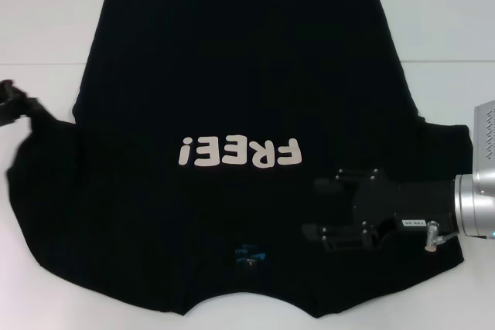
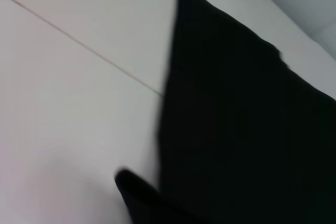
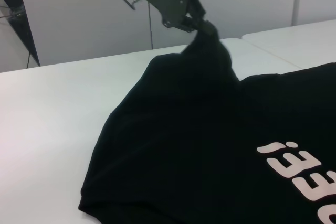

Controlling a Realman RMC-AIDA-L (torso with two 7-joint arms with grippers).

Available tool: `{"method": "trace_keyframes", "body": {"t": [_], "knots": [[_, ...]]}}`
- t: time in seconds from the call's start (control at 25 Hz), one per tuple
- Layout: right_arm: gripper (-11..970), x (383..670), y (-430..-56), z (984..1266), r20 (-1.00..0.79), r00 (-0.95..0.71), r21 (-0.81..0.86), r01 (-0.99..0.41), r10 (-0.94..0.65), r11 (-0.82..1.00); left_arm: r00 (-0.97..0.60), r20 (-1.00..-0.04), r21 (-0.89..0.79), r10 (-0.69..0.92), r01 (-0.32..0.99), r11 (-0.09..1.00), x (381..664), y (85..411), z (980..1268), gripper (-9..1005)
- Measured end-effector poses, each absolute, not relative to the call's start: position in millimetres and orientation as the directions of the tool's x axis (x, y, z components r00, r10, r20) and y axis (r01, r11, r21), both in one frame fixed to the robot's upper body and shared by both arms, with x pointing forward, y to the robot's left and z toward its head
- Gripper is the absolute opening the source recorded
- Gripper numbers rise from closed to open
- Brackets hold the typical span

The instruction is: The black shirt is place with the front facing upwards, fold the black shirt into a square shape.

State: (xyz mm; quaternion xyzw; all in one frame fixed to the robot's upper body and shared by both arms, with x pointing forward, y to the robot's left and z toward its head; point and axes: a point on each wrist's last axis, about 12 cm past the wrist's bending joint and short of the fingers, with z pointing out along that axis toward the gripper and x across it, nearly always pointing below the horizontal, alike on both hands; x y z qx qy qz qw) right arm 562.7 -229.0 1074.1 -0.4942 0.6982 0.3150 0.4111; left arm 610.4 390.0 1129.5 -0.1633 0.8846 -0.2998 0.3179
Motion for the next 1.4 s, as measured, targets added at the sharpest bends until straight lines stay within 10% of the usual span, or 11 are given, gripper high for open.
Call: {"method": "trace_keyframes", "body": {"t": [0.72,0.84,1.4], "knots": [[835,561,-226,1072,-0.884,-0.178,0.043,-0.952,-0.432,0.303,-0.716,-0.392,-0.838,-0.577,0.018,0.546,595,328,1092,70],[835,561,-226,1071,-0.883,-0.179,0.043,-0.951,-0.433,0.305,-0.71,-0.39,-0.849,-0.587,0.03,0.528,585,334,1088,279],[836,558,-242,1067,-0.9,-0.247,0.088,-0.909,-0.358,0.407,-0.356,-0.92,-0.218,0.161,0.809,0.545,512,314,1070,665]]}}
